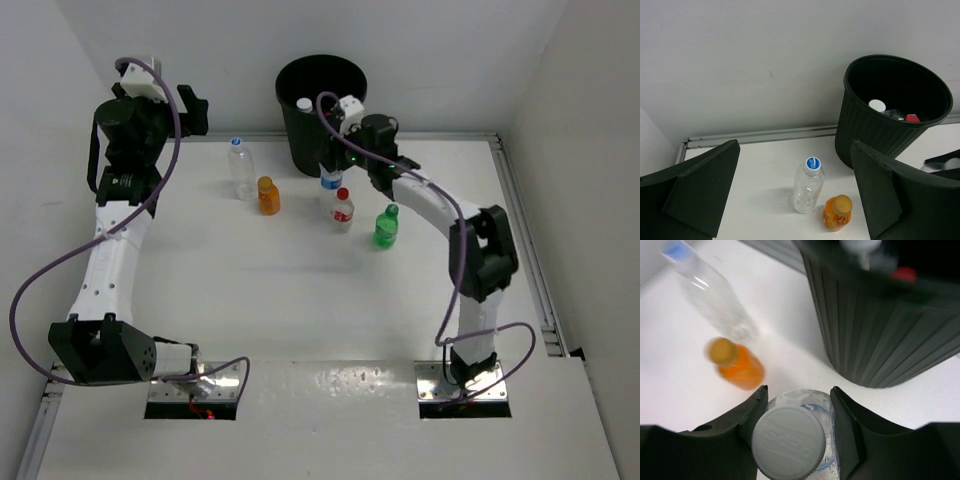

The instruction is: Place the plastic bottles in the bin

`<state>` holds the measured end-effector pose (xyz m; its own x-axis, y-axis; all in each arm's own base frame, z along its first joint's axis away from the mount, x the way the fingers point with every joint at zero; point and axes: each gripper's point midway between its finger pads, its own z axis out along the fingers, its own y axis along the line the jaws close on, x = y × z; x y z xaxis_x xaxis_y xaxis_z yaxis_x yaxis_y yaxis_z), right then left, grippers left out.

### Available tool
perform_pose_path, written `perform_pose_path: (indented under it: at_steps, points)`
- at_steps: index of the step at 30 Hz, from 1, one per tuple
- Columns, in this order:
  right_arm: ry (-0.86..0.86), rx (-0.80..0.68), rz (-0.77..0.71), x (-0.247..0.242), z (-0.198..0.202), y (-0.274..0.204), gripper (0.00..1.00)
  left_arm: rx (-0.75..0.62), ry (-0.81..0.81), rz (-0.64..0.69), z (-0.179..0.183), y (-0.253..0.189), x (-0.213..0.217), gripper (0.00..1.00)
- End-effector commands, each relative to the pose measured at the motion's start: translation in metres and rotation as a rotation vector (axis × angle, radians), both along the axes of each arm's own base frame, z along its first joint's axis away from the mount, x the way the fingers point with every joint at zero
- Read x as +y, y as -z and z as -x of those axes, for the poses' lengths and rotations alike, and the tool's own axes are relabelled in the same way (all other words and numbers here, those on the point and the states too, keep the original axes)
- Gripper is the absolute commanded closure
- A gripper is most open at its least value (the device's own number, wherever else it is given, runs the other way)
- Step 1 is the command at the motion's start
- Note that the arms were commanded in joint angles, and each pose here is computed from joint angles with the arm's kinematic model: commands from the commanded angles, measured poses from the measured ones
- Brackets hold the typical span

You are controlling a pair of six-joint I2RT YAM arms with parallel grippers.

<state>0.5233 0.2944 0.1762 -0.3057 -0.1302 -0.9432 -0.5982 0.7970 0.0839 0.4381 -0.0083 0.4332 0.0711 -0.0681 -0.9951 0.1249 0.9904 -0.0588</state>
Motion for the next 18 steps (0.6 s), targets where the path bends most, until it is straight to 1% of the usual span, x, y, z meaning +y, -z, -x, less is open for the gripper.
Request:
perform_pose_path:
  at_steps: [1,2,3,4,6,8,9,10,12,13,15,16,18]
  points:
    - [-0.147,-0.275,-0.241,-0.007,0.044,-0.178,0.95,-0.069,0.046,0.009,0.002,-0.017,-0.013,0.00]
    - [-0.161,-0.303,-0.268,-0.008,0.052,-0.197,0.97,-0.058,0.070,0.009,0.002,-0.012,-0.021,0.00]
    - [-0.188,-0.321,-0.296,-0.008,0.060,-0.213,0.97,-0.069,0.079,0.007,0.002,-0.015,-0.022,0.00]
    - [-0.206,-0.408,-0.352,-0.018,0.080,-0.265,0.99,-0.070,0.099,0.008,0.002,-0.013,-0.031,0.00]
    - [-0.208,-0.449,-0.384,-0.023,0.085,-0.286,1.00,-0.072,0.110,-0.001,0.002,-0.013,-0.036,0.00]
    - [-0.171,-0.538,-0.408,-0.035,0.089,-0.319,1.00,-0.084,0.132,0.000,0.003,-0.016,-0.045,0.00]
    - [-0.150,-0.579,-0.401,-0.040,0.087,-0.326,1.00,-0.075,0.132,0.000,0.000,-0.012,-0.045,0.00]
    - [-0.087,-0.633,-0.390,-0.049,0.076,-0.332,1.00,-0.085,0.144,0.000,0.001,-0.015,-0.051,0.00]
    - [-0.056,-0.702,-0.378,-0.053,0.067,-0.339,1.00,-0.076,0.155,0.001,-0.001,-0.011,-0.055,0.00]
    - [-0.025,-0.685,-0.368,-0.052,0.047,-0.324,1.00,-0.076,0.155,0.001,-0.001,-0.011,-0.055,0.00]
    - [0.023,-0.709,-0.392,-0.060,0.033,-0.329,1.00,-0.069,0.164,-0.009,-0.004,-0.007,-0.060,0.00]
    - [0.032,-0.704,-0.397,-0.055,0.015,-0.313,1.00,-0.069,0.155,-0.008,-0.004,-0.007,-0.058,0.00]
    - [0.056,-0.725,-0.419,-0.053,-0.004,-0.313,1.00,-0.080,0.154,-0.017,-0.004,-0.012,-0.058,0.00]
